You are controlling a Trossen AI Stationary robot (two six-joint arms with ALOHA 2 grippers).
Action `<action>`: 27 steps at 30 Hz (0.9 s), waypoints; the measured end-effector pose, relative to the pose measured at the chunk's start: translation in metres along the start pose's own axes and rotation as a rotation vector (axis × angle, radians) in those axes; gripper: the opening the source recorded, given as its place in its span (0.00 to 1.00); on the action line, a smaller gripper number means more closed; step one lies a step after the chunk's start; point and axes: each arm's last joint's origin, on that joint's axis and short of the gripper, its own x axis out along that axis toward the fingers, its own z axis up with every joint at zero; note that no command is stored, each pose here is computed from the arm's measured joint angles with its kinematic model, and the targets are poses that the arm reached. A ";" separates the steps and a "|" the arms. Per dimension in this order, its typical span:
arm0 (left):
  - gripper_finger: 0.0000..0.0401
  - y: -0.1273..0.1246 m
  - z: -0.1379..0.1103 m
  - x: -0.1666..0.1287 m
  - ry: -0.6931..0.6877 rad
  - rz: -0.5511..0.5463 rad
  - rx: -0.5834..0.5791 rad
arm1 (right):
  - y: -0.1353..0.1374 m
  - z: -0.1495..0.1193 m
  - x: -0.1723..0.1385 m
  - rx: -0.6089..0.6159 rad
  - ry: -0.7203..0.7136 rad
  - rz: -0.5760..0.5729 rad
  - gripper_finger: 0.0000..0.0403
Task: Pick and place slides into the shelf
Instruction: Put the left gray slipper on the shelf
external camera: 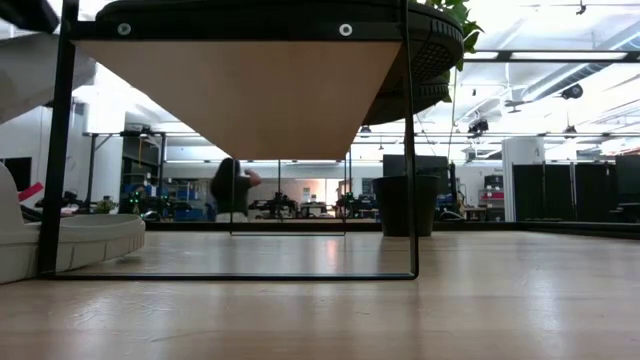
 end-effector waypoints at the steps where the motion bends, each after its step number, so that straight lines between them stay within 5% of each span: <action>1: 0.00 -0.002 0.002 -0.002 -0.007 0.006 0.014 | -0.001 0.000 0.000 0.006 -0.003 -0.005 0.54; 13: 0.00 -0.027 0.029 -0.049 -0.202 0.089 0.227 | -0.019 0.004 0.004 0.201 -0.042 -0.075 0.55; 27: 0.00 -0.043 0.045 -0.083 -0.348 0.130 0.380 | -0.015 0.049 0.035 0.189 0.021 -0.078 0.72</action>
